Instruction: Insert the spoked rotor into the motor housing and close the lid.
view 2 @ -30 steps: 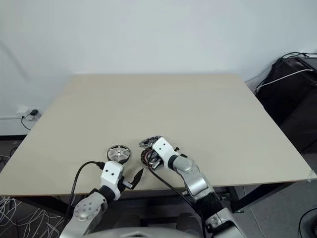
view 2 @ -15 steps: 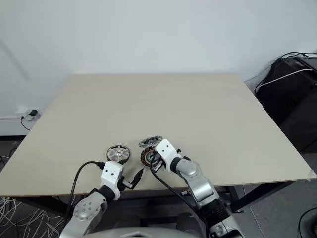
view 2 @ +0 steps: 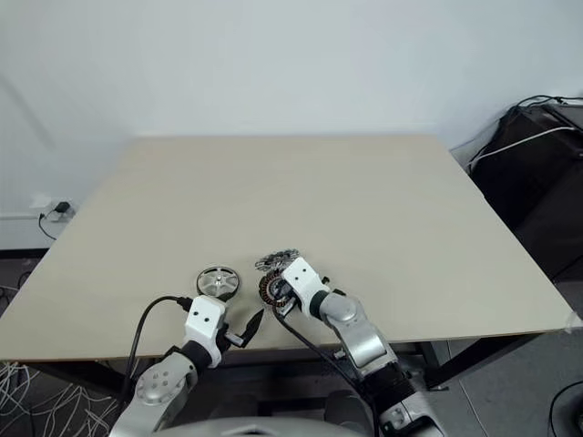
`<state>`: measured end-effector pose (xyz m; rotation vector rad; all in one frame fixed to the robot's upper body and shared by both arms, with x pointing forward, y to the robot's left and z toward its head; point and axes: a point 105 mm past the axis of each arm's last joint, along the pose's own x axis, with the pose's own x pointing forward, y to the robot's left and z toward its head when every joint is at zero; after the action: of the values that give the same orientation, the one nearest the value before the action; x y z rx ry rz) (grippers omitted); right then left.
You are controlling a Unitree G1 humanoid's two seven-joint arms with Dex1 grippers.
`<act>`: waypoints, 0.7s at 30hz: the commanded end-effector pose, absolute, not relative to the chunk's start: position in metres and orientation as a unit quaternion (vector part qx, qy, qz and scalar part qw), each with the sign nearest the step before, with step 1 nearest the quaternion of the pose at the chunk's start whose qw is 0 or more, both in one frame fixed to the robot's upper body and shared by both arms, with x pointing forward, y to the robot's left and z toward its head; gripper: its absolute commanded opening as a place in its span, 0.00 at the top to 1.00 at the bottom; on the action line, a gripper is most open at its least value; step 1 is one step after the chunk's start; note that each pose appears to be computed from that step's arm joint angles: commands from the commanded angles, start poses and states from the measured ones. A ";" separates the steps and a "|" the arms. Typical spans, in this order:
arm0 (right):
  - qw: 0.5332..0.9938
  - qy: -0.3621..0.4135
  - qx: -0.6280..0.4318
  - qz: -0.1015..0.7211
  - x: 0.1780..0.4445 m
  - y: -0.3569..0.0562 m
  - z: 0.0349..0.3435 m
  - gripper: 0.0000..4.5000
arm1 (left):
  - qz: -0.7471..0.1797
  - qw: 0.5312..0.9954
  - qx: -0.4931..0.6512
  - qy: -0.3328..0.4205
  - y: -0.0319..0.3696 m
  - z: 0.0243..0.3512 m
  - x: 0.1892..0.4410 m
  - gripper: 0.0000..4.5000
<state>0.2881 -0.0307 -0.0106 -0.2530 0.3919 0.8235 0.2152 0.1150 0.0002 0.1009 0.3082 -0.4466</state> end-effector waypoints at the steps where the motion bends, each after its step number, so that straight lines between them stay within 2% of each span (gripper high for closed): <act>1: 0.896 0.182 -0.124 0.385 0.292 -0.039 -0.005 0.99 | -0.219 0.966 0.048 0.127 0.114 0.012 0.220 0.00; 7: 0.893 0.112 -0.111 0.421 0.291 -0.016 0.032 0.99 | -0.224 0.965 0.049 0.125 0.113 0.013 0.222 0.00; 11: 0.891 0.097 -0.104 0.430 0.290 -0.006 0.041 0.99 | -0.225 0.965 0.049 0.124 0.113 0.013 0.222 0.00; 15: 0.890 0.127 -0.113 0.424 0.292 -0.011 0.024 0.99 | -0.224 0.965 0.049 0.125 0.113 0.013 0.222 0.00; 21: 0.886 0.204 -0.144 0.390 0.290 -0.037 -0.019 0.99 | -0.221 0.966 0.048 0.126 0.114 0.012 0.221 0.00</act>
<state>0.2873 -0.0286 -0.0120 -0.2748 0.3956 0.8448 0.2169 0.1147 0.0016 0.1034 0.3018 -0.4490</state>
